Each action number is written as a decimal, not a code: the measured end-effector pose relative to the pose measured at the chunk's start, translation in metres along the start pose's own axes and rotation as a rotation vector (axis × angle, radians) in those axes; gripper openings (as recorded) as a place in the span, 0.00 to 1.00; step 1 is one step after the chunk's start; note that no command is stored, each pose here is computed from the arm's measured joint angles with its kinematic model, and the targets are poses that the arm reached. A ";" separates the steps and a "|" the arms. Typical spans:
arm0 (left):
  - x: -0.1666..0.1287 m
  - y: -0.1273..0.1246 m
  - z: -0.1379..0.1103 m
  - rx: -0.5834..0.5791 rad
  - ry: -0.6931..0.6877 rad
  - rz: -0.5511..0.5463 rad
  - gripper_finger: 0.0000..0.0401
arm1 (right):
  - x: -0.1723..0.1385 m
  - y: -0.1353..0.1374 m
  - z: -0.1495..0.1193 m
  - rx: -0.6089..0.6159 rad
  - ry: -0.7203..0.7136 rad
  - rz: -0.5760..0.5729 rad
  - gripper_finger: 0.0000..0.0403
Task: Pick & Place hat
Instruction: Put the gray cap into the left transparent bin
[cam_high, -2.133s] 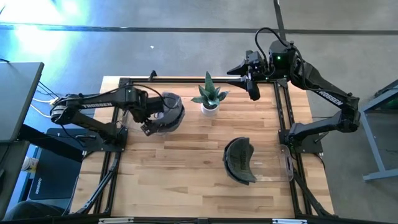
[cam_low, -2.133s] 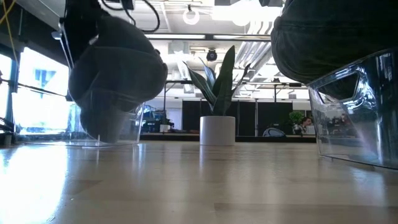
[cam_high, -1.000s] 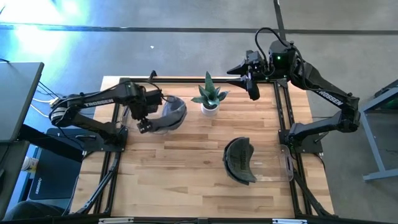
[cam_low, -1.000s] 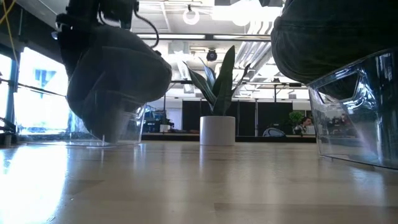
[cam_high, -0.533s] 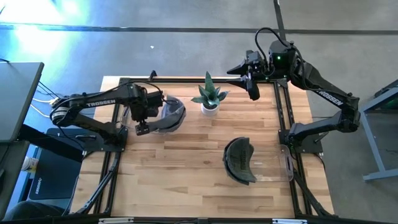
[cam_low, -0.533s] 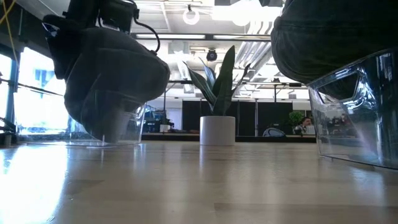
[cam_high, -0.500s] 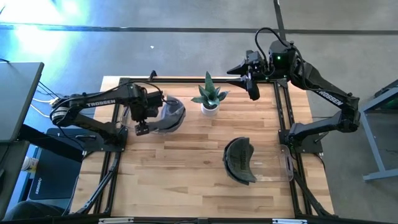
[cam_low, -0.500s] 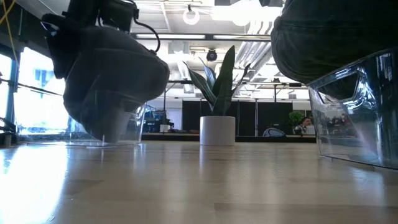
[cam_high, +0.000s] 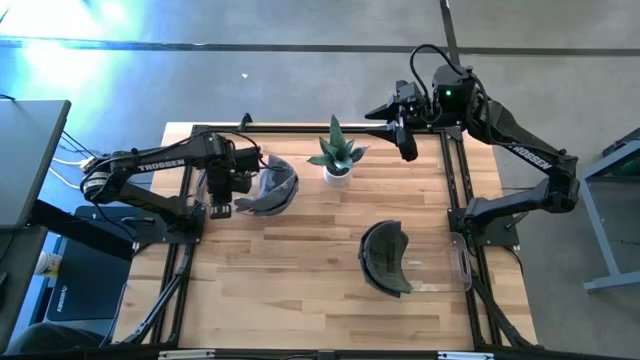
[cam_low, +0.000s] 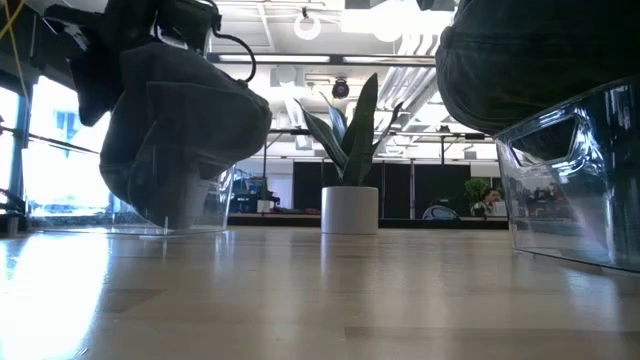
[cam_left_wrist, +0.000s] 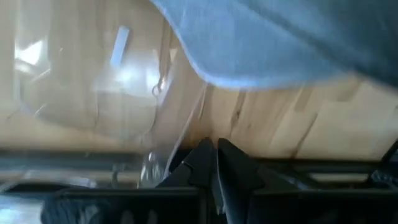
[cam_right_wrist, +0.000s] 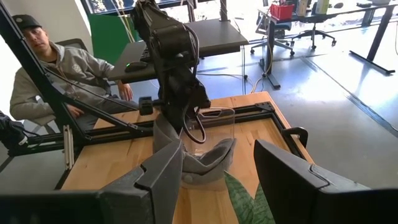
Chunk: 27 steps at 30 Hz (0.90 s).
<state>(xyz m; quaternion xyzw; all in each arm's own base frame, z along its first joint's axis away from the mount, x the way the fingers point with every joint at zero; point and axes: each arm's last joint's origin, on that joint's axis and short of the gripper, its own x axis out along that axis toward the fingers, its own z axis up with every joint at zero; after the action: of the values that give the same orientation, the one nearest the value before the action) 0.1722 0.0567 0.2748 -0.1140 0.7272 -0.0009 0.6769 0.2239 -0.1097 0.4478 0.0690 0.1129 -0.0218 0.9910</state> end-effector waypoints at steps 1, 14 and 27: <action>-0.004 -0.001 -0.002 -0.002 0.013 0.007 0.05 | 0.000 0.000 0.000 0.000 0.000 0.000 0.48; -0.060 -0.003 0.020 -0.111 -0.420 0.007 0.00 | 0.000 -0.002 0.000 0.000 -0.002 -0.063 0.48; -0.007 -0.019 0.052 -0.080 -0.481 0.057 0.00 | 0.000 -0.002 0.000 0.003 -0.001 -0.059 0.48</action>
<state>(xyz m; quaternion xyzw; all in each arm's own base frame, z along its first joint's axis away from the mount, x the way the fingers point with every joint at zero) 0.2266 0.0472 0.2808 -0.1174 0.5476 0.0741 0.8252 0.2238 -0.1114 0.4476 0.0671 0.1142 -0.0514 0.9899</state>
